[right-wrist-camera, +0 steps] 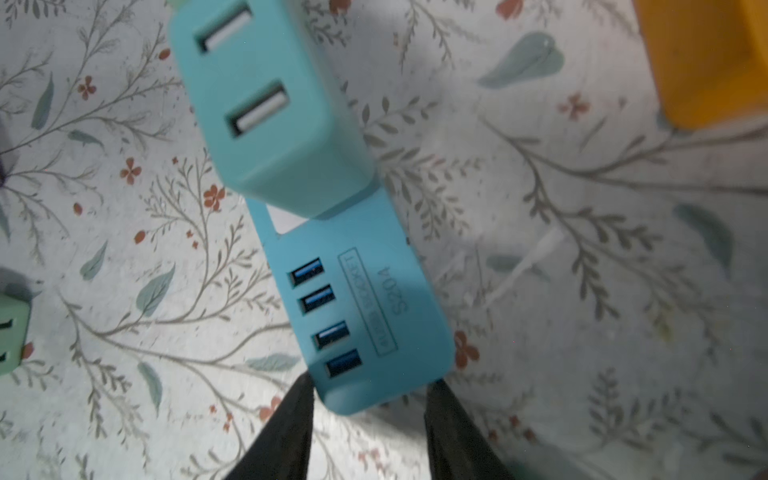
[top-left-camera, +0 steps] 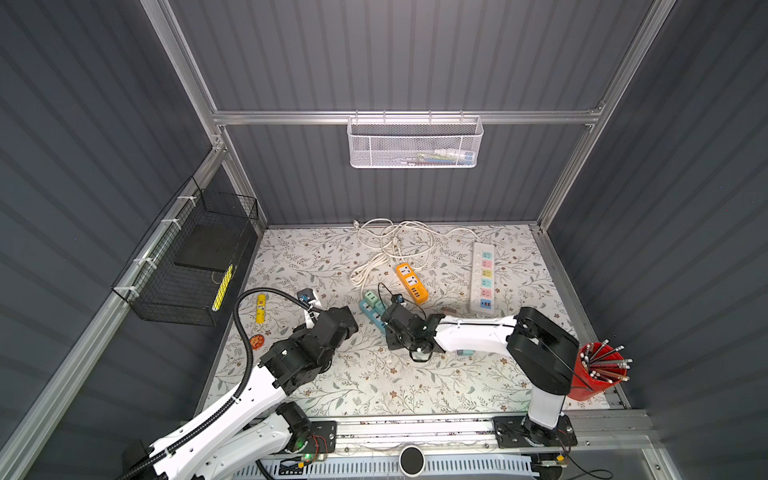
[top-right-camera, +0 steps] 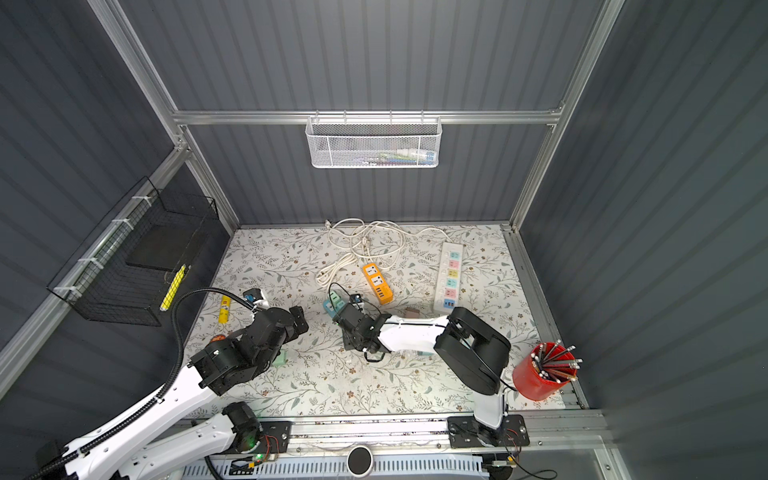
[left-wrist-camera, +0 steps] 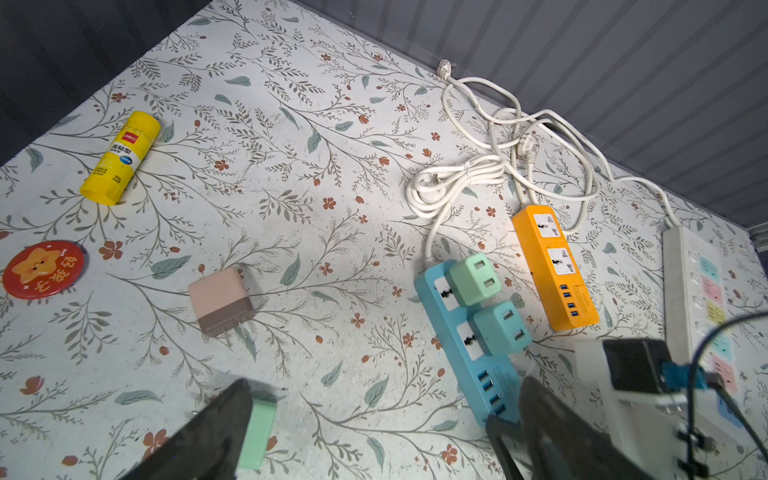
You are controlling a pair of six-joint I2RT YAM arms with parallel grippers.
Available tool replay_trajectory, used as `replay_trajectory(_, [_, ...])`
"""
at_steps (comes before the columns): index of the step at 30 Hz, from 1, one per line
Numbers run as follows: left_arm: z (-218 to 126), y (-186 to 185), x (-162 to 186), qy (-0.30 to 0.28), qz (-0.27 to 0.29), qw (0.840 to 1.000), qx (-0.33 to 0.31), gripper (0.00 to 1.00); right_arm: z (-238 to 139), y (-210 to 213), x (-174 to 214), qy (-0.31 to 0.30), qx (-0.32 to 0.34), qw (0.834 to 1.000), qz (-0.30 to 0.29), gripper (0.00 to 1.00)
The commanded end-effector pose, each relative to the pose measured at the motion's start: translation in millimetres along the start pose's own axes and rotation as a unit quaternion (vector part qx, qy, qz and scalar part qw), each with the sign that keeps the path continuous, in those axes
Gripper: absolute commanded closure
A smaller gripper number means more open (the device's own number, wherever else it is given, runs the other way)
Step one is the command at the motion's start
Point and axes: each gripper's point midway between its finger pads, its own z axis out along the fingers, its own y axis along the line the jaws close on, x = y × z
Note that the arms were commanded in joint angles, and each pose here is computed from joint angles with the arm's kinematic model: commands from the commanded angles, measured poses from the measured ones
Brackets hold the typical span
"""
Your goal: Insert the plug
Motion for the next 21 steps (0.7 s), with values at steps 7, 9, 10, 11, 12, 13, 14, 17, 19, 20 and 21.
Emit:
replay_trajectory(7, [-10.2,0.4,-20.6,-0.017,0.015,1.000,-0.010,0.00,42.4,42.7,-60.6,-0.018,-0.044,0.996,-0.069,0.55])
replay_trajectory(9, [-11.6,1.3,-23.3,-0.021,0.017,1.000,-0.014,0.00,46.9,56.3,-74.0,-0.019,-0.051,0.996,-0.066,0.54])
replay_trajectory(10, [-12.1,2.0,-24.5,-0.023,0.014,1.000,-0.015,0.00,49.4,64.5,-79.4,-0.020,-0.062,0.996,-0.061,0.54])
replay_trajectory(11, [-12.4,2.3,-25.0,-0.023,0.010,1.000,-0.014,0.00,51.3,71.2,-84.6,-0.023,-0.070,0.996,-0.057,0.53])
replay_trajectory(12, [-12.2,1.7,-24.4,-0.022,0.007,1.000,-0.013,0.00,53.8,74.0,-87.4,-0.023,-0.073,0.996,-0.053,0.53])
replay_trajectory(13, [-12.6,0.1,-25.1,-0.021,0.003,1.000,-0.008,0.00,54.2,76.3,-90.9,-0.024,-0.075,0.996,-0.051,0.53])
replay_trajectory(14, [-12.8,-0.5,-25.7,-0.020,0.001,1.000,-0.007,0.00,53.0,76.2,-93.3,-0.026,-0.076,0.996,-0.049,0.52])
replay_trajectory(17, [-13.7,-1.7,-28.6,-0.021,0.000,1.000,-0.008,0.00,32.1,73.4,-102.1,-0.034,-0.082,0.995,-0.044,0.49])
replay_trajectory(19, [-16.5,-5.2,-35.9,-0.028,-0.002,1.000,-0.003,0.00,8.5,70.3,-106.3,-0.042,-0.083,0.995,-0.047,0.45])
replay_trajectory(20, [-18.0,-7.8,-40.8,-0.033,0.000,0.999,-0.001,0.00,-7.9,68.3,-107.9,-0.050,-0.086,0.994,-0.049,0.43])
replay_trajectory(21, [-20.0,-10.7,-45.5,-0.037,0.002,0.999,0.002,0.00,-24.2,66.4,-109.3,-0.060,-0.091,0.993,-0.050,0.41])
